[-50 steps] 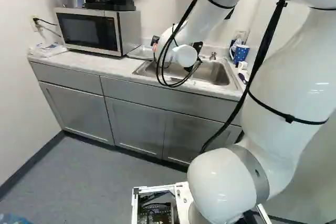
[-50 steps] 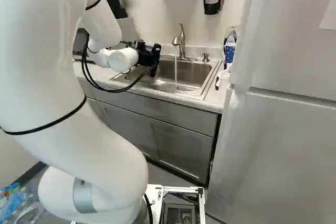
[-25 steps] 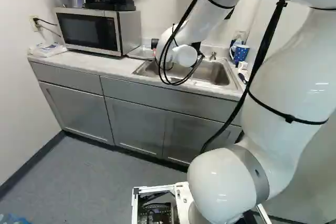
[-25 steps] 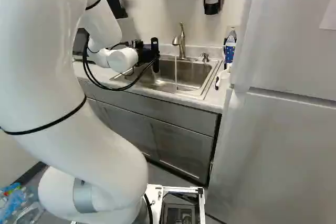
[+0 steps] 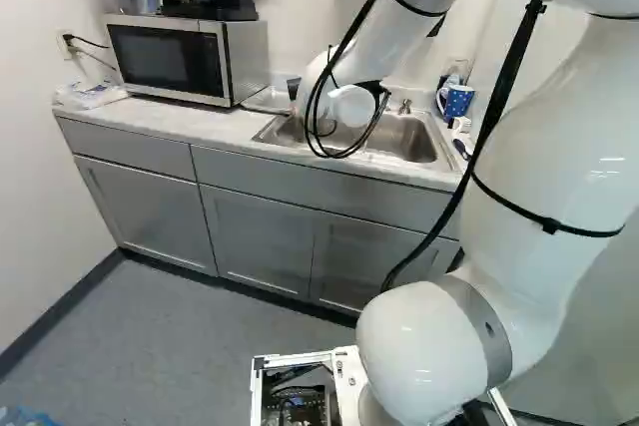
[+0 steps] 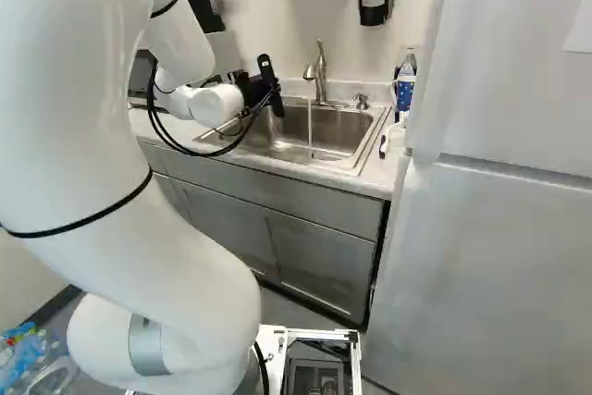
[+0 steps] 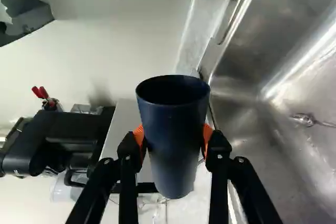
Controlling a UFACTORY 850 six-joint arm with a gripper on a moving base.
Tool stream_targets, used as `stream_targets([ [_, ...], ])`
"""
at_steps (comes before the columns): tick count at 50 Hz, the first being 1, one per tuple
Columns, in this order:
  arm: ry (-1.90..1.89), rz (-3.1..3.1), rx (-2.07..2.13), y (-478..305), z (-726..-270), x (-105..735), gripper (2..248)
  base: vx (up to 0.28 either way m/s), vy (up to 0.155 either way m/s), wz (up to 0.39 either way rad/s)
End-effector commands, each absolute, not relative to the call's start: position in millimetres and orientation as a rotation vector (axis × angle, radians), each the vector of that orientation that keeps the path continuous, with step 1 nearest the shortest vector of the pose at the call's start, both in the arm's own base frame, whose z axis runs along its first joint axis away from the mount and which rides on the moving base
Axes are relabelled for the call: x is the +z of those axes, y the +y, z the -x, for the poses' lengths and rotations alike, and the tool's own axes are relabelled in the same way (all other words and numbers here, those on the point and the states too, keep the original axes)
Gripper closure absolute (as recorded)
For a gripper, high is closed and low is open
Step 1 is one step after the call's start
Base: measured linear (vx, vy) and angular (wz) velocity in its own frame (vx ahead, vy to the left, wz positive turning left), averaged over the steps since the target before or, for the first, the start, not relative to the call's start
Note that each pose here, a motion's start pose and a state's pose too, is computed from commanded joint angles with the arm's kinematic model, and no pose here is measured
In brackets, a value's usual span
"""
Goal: Rinse the cup and place it in the tray
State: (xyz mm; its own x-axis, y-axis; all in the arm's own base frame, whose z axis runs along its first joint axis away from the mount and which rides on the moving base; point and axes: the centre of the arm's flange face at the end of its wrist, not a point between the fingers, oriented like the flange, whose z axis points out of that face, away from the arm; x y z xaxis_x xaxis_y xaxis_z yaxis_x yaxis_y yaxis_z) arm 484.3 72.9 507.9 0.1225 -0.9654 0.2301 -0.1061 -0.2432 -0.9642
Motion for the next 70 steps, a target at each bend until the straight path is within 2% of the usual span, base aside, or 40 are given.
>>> stream_targets([
  [70,0.520,2.010,-1.709,72.9,-484.3,507.9,127,0.000,0.000,0.000],
])
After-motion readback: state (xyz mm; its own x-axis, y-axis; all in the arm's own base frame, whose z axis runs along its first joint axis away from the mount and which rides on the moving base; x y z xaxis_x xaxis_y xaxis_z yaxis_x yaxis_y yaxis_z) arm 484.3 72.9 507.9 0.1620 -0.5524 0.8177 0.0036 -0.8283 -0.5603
